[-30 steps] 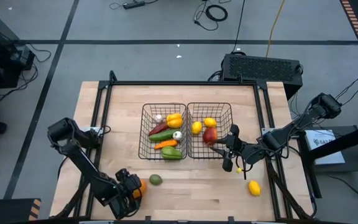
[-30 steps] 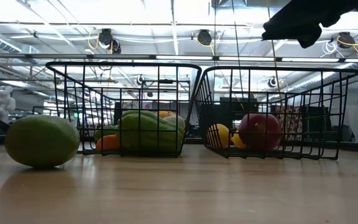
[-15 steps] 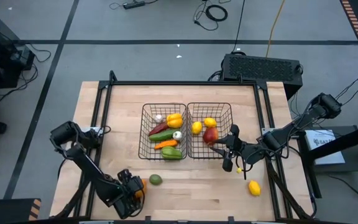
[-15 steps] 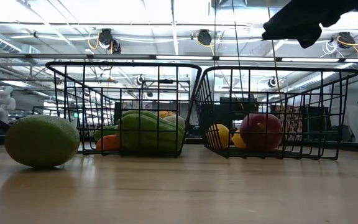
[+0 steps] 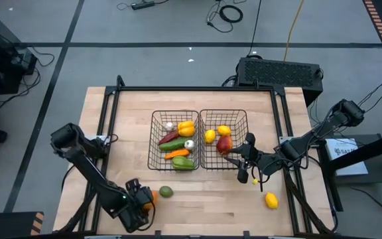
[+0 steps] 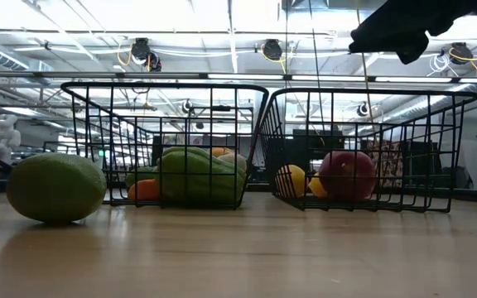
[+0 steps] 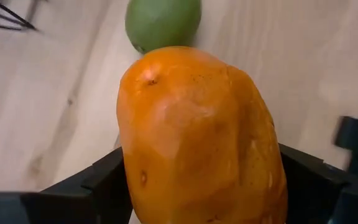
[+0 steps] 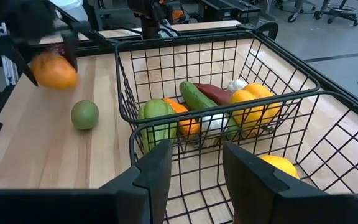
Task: Sort produce into baskets
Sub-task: Put the orange mango into the left black wire basket
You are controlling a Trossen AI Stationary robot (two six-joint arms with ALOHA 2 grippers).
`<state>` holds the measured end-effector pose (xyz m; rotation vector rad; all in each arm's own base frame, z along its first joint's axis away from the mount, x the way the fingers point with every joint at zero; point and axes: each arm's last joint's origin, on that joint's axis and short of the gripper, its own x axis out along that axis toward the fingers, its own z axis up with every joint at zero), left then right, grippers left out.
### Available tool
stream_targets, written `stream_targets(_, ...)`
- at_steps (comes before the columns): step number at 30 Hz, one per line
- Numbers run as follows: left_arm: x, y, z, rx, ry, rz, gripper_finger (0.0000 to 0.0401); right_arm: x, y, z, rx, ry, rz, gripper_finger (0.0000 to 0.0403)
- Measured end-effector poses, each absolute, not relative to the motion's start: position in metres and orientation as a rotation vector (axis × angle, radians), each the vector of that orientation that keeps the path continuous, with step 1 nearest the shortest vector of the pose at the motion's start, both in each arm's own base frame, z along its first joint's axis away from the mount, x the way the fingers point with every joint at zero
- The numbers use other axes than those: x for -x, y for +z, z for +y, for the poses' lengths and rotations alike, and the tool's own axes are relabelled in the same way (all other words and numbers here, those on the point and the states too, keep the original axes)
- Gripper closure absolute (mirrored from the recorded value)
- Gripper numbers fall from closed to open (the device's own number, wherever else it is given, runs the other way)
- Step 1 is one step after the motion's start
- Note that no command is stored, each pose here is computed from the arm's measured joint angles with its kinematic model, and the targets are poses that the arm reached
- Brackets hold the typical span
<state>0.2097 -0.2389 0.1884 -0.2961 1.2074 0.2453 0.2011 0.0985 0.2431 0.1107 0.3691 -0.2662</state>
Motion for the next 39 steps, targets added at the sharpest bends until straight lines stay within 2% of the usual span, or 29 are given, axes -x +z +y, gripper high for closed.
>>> stream_targets(7,-0.217,0.241,-0.217,0.204,0.255,1.045,0.0094,-0.201,0.243,0.098,-0.111,-0.266,0.369,0.0268)
stream_targets(16,-0.246,0.293,-0.158,-0.193,0.36,0.795,0.0094,-0.201,0.243,0.099,-0.116,-0.263,0.367,0.0268)
stream_targets(20,-0.262,0.296,-0.125,-0.323,0.418,0.836,0.0095,-0.199,0.243,0.102,-0.131,-0.251,0.366,0.0268)
stream_targets(28,-0.287,0.277,-0.071,-0.115,0.276,1.138,0.0095,-0.197,0.243,0.107,-0.088,-0.221,0.374,0.0268)
stream_targets(39,-0.288,0.256,-0.049,0.099,0.155,1.302,0.0093,-0.197,0.243,0.106,0.005,-0.209,0.384,0.0268)
